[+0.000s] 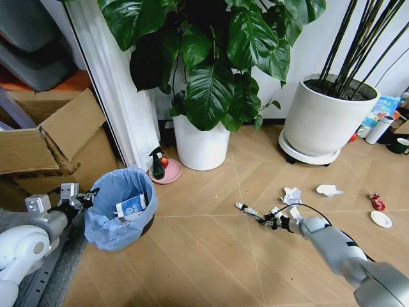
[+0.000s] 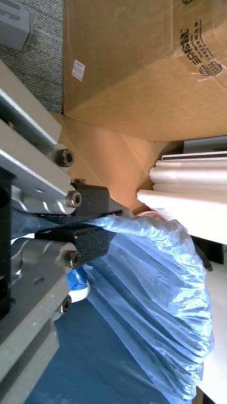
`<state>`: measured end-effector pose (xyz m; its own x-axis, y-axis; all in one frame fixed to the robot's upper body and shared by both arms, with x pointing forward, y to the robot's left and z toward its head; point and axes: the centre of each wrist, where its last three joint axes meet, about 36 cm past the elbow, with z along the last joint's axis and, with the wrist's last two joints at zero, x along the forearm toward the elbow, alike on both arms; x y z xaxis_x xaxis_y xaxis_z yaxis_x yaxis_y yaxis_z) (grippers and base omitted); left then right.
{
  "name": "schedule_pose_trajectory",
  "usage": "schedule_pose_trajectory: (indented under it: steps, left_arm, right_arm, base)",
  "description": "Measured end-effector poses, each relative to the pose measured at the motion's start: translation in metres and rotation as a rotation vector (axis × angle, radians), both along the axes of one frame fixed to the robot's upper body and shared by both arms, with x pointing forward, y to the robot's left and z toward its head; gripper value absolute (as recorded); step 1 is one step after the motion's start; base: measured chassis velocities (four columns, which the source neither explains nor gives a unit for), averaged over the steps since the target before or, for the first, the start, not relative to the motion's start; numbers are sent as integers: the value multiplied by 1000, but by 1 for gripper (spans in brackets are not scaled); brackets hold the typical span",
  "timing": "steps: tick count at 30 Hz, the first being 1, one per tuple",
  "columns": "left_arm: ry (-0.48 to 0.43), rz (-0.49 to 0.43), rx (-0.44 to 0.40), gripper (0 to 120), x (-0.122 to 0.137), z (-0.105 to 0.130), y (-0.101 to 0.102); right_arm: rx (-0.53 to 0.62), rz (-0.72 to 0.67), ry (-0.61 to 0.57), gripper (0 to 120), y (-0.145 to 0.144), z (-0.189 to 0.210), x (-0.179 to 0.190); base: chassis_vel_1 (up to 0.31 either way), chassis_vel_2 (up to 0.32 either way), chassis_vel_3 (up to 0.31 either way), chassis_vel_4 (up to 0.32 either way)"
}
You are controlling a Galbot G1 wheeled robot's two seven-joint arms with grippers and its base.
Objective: Pick up the trash bin and place the garbage on the floor into it.
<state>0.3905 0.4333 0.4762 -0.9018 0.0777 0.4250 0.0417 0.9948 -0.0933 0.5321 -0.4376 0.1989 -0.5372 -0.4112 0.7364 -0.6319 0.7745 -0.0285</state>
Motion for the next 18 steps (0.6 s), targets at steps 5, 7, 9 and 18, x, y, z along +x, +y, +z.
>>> schedule_pose_trajectory:
  steps: [5, 7, 9, 18]
  left_arm:
    - [0, 1, -1, 0, -1, 0, 0]
    - [1, 2, -1, 0, -1, 0, 0]
    - [0, 2, -2, 0, -1, 0, 0]
    - [6, -2, -5, 0, -3, -2, -2]
  right_arm:
    - [-6, -2, 3, 4, -5, 1, -2]
    - [-6, -2, 4, 0, -6, 1, -3]
    - [-5, -2, 4, 0, -6, 1, -3]
    - [113, 6, -77, 0, 0, 21, 7]
  base:
    - [0, 0, 0, 0]
    - [0, 0, 0, 0]
    - [0, 0, 0, 0]
    - [0, 0, 0, 0]
